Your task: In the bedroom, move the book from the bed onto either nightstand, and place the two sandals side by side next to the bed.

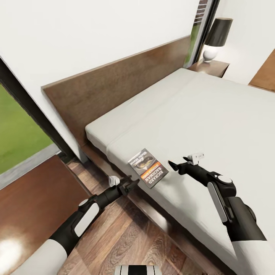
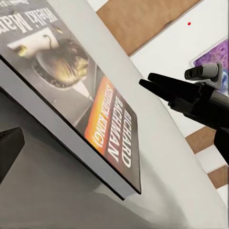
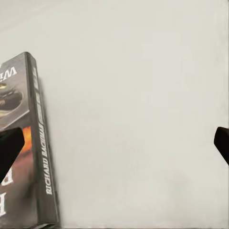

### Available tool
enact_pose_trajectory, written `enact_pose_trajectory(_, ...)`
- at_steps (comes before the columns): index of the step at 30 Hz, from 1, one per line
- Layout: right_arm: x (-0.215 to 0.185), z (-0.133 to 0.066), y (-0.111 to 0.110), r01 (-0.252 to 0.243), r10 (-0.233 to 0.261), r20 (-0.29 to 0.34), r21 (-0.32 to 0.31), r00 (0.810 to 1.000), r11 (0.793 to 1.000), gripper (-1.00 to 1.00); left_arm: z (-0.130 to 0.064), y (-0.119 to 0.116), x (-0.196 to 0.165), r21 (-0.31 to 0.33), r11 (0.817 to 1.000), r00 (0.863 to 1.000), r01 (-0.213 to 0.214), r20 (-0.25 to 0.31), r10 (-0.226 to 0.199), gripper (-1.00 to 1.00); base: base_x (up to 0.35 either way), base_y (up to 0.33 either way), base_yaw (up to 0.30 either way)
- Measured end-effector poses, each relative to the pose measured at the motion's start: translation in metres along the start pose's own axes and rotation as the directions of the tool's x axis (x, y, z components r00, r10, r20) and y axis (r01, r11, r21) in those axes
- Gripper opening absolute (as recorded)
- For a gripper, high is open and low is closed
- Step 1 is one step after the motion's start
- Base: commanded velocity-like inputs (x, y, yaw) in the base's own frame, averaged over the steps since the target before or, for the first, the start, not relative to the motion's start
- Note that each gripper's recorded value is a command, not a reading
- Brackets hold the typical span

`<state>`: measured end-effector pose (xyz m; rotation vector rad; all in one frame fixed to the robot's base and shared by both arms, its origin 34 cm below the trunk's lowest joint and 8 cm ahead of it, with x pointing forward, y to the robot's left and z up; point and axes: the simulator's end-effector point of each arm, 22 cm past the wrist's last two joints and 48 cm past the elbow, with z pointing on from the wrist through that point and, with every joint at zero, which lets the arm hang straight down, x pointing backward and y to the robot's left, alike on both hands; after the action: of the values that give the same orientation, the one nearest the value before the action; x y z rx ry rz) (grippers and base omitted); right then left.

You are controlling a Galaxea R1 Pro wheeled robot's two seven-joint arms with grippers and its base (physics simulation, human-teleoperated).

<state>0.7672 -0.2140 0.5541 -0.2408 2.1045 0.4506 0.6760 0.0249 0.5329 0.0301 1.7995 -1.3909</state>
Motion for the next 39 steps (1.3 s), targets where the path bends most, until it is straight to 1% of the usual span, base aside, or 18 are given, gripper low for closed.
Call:
enact_pose_trajectory(7,0.0,0.0,0.0,0.0,0.0,0.0,-0.001,1.0,1.0,1.0,-0.001,0.0,0.0,0.0,1.0,1.0,-0.001,0.0,0.001,1.0,0.002,-0.003,-0.125)
enact_pose_trajectory(10,0.0,0.0,0.0,0.001,-0.001,0.002,-0.002,1.0,1.0,1.0,-0.001,0.0,0.0,0.0,1.0,1.0,-0.001,0.0,0.001,1.0,0.0,0.0,-0.019)
enact_pose_trajectory(18,-0.007,0.0,0.001,0.014,-0.013,0.034,-0.002,0.999,1.0,1.0,-0.001,0.001,-0.001,0.0,1.0,1.0,-0.001,0.001,0.001,1.0,0.0,0.0,-0.003)
enact_pose_trajectory(28,-0.007,0.001,0.001,0.013,-0.013,0.035,-0.001,0.999,1.0,1.0,-0.002,0.001,-0.002,0.002,1.0,1.0,0.004,0.005,-0.004,1.0,0.0,0.008,0.0)
enact_pose_trajectory(34,-0.006,0.002,0.002,0.009,-0.009,0.034,-0.002,0.999,1.0,1.0,-0.006,0.003,-0.005,0.006,1.0,1.0,0.017,0.017,-0.017,1.0,0.0,0.001,0.0)
enact_pose_trajectory(35,-0.006,0.002,0.002,0.008,-0.008,0.034,-0.001,0.999,1.0,1.0,-0.013,0.01,-0.015,-0.001,1.0,0.999,0.021,0.044,-0.021,1.0,0.0,0.0,0.0)
enact_pose_trajectory(39,-0.006,0.001,0.001,0.006,-0.006,0.035,0.001,0.999,1.0,1.0,-0.019,0.012,-0.025,0.006,1.0,0.998,0.021,0.067,-0.021,1.0,0.0,0.0,0.0)
